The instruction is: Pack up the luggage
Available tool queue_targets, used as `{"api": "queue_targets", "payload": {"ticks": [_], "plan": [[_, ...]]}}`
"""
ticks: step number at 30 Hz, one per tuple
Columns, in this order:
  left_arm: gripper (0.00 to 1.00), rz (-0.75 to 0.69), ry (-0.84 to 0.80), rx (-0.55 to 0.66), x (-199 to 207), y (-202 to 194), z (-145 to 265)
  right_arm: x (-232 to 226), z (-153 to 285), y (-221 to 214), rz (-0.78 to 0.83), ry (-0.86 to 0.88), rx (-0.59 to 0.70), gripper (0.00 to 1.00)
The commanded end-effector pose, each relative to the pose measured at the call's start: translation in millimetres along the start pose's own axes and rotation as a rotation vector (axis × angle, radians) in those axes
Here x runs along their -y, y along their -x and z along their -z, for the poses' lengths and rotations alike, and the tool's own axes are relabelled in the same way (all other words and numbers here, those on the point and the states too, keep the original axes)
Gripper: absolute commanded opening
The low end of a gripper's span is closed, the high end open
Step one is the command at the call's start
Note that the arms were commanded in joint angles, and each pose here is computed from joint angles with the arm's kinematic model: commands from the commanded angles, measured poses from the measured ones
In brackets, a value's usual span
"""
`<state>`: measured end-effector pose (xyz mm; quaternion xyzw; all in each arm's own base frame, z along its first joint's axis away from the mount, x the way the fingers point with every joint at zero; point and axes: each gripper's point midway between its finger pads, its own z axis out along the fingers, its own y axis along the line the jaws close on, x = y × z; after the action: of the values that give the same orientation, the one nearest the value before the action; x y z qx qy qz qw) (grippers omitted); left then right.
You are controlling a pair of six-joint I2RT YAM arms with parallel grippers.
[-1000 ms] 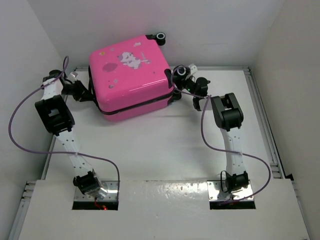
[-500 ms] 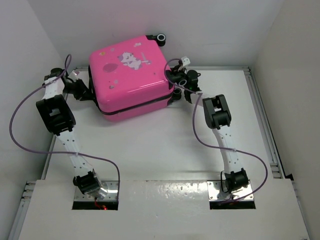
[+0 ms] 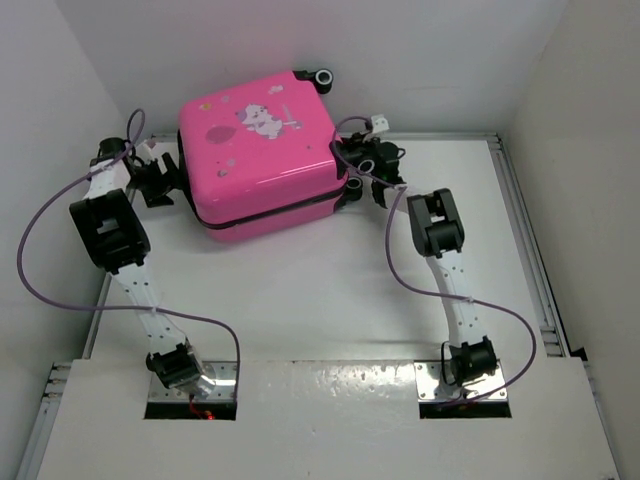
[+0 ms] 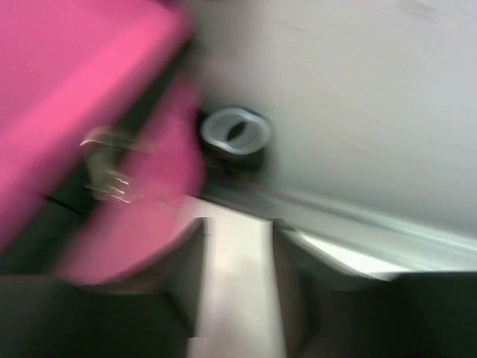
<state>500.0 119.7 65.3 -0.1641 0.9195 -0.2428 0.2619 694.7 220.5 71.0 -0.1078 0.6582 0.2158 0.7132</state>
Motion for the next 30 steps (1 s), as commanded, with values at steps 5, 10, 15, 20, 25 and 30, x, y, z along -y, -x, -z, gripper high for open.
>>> {"api": "queue_targets", "payload": {"ticks": [5,10,15,20,25,30], "plan": [[1.00,-0.184,0.117,0.375,9.4,73.6,56.0,54.4,56.0,112.3,0.011,-0.185,0.135,0.64],[1.00,-0.212,0.073,0.412,53.4,71.2,75.5,4.4,85.1,145.8,0.012,-0.039,0.142,0.75],[1.00,-0.199,0.132,0.525,70.3,73.0,112.0,2.2,92.6,156.7,0.029,-0.040,0.123,0.75],[1.00,-0.355,0.222,0.606,98.0,67.7,153.4,1.3,97.0,184.7,0.134,0.057,0.104,0.74],[1.00,-0.613,0.096,0.481,131.6,36.6,162.6,28.5,101.8,179.6,0.179,0.188,-0.097,0.68],[1.00,-0.693,0.048,0.427,157.7,3.8,151.0,43.8,75.0,188.2,0.097,0.249,-0.140,0.65]]}}
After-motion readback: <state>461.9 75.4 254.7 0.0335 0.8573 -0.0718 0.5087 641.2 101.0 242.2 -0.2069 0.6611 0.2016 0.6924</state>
